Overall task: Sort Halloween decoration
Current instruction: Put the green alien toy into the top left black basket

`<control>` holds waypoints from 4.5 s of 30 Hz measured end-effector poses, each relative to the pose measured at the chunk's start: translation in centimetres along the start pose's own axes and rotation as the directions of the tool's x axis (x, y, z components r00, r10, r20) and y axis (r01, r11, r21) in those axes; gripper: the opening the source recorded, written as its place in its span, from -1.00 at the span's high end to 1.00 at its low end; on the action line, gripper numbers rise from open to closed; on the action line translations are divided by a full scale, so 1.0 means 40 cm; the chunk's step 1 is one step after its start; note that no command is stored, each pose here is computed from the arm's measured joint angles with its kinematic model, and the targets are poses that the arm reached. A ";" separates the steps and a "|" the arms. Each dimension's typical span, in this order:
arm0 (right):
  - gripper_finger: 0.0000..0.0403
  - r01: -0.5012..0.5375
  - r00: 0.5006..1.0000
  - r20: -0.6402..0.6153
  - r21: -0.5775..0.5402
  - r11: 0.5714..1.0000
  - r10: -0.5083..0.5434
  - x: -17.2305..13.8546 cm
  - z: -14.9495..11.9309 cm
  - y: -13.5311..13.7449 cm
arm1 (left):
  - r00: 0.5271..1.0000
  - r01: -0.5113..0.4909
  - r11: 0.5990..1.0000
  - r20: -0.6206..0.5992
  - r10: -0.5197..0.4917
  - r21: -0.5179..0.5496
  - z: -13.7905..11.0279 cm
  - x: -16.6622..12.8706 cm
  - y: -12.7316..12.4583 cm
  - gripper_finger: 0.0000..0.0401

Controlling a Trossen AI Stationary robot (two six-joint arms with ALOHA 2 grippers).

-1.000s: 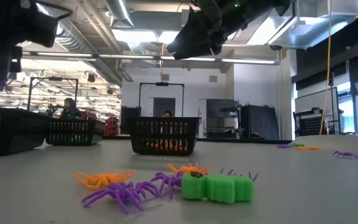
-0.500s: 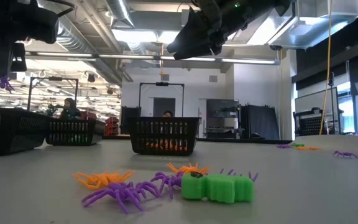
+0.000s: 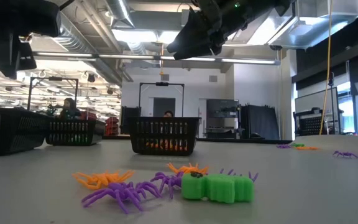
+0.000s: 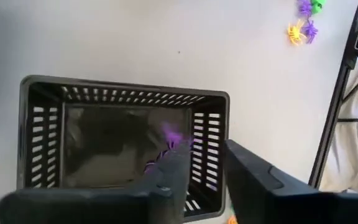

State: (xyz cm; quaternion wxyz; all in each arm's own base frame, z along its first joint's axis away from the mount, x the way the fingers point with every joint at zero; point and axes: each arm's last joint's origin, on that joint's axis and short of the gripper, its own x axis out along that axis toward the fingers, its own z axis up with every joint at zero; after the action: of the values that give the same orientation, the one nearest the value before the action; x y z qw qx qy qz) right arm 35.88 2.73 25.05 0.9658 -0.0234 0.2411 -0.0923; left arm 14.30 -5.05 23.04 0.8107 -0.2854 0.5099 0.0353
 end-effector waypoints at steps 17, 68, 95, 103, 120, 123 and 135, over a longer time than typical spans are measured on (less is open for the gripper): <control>-0.22 0.001 1.000 0.004 0.001 1.000 -0.001 0.000 0.001 0.000 | 0.992 -0.087 0.996 0.096 0.088 -0.010 0.007 -0.001 0.006 0.42; -0.22 -0.088 0.996 -0.010 -0.005 0.996 0.088 -0.028 0.008 0.011 | 0.939 -0.333 0.932 -0.035 0.341 0.143 0.062 0.104 -0.272 0.42; -0.22 -0.011 1.000 -0.013 0.032 0.999 0.012 -0.143 0.006 0.140 | 0.975 -0.154 0.988 -0.157 0.155 0.023 -0.057 0.177 -0.379 0.42; -0.22 -0.010 1.000 0.012 0.085 0.996 0.009 -0.133 0.006 0.150 | 0.918 -0.263 0.960 -0.282 0.280 0.096 -0.115 0.266 -0.373 0.42; -0.22 -0.003 1.000 -0.004 0.203 0.979 0.004 -0.084 -0.021 0.171 | 0.823 -0.349 0.840 -0.292 0.487 0.416 -0.134 0.329 -0.329 0.42; -0.22 0.003 1.000 -0.003 0.226 0.974 -0.003 -0.084 -0.021 0.171 | 0.826 -0.353 0.827 -0.269 0.495 0.439 -0.131 0.329 -0.328 0.42; -0.22 -0.018 1.000 0.028 0.273 0.962 0.011 -0.079 -0.023 0.194 | 0.850 -0.358 0.821 -0.208 0.484 0.445 -0.126 0.333 -0.333 0.42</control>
State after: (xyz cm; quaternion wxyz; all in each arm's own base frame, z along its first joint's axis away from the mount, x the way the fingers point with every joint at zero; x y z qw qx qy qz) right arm 34.01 10.94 24.99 0.9636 0.1107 0.2135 -0.1172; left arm 21.24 -21.80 15.84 0.7314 0.0014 0.6786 0.0681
